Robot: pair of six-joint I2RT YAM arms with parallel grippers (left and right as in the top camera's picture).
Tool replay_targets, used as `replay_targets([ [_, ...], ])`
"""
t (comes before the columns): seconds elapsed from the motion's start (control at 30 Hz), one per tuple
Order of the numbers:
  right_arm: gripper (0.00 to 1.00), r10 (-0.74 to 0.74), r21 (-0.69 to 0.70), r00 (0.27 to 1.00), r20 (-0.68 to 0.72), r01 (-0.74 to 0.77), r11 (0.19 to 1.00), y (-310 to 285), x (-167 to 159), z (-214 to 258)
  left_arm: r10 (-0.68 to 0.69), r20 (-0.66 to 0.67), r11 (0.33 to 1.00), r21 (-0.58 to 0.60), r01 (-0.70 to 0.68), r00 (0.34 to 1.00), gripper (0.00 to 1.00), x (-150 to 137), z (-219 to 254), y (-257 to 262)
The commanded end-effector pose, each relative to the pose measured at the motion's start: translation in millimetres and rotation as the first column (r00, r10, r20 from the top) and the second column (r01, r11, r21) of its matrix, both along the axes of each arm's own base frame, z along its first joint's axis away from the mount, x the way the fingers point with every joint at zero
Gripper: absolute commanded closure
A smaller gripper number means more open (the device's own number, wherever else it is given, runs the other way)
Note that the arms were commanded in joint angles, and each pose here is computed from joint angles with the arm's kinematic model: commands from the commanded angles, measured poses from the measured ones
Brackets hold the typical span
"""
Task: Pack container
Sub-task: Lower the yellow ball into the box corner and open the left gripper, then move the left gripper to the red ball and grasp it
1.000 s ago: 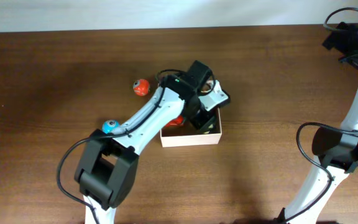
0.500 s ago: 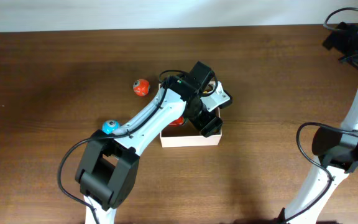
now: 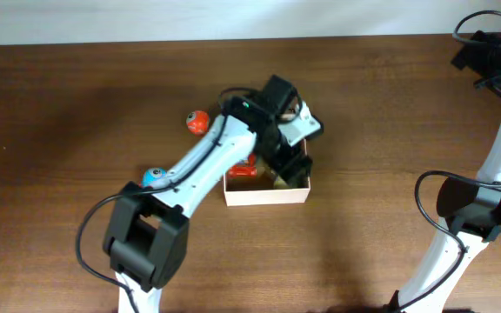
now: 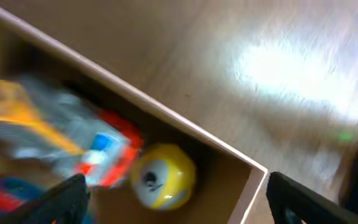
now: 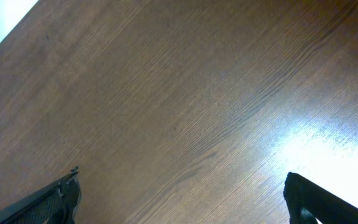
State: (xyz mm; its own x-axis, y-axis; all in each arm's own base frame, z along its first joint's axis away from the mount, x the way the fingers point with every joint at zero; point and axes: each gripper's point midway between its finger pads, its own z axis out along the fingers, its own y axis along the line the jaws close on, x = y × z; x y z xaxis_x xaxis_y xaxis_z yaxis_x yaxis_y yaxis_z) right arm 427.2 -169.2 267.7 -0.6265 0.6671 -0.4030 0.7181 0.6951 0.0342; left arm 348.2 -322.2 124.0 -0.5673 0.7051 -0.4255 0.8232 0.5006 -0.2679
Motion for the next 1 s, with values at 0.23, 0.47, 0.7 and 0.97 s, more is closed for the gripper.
replay_targets([
  [0.23,0.01,-0.008,-0.018,1.0,0.014,0.008,1.0,0,-4,9,0.419,0.234,0.885,0.109,-0.452,0.877,0.03,110,49,122],
  [0.47,0.01,-0.008,-0.018,1.0,0.014,0.008,1.0,0,-4,9,0.624,0.284,0.733,0.111,-0.671,0.728,0.01,148,49,201],
  [0.7,0.01,-0.008,-0.018,1.0,0.014,0.008,1.0,0,-4,9,0.661,0.283,0.697,0.113,-0.708,0.695,0.0,170,24,224],
  [0.97,0.01,-0.008,-0.018,1.0,0.014,0.008,1.0,0,-4,9,0.656,0.215,0.695,0.2,-0.69,0.724,0.0,172,-35,223],
])
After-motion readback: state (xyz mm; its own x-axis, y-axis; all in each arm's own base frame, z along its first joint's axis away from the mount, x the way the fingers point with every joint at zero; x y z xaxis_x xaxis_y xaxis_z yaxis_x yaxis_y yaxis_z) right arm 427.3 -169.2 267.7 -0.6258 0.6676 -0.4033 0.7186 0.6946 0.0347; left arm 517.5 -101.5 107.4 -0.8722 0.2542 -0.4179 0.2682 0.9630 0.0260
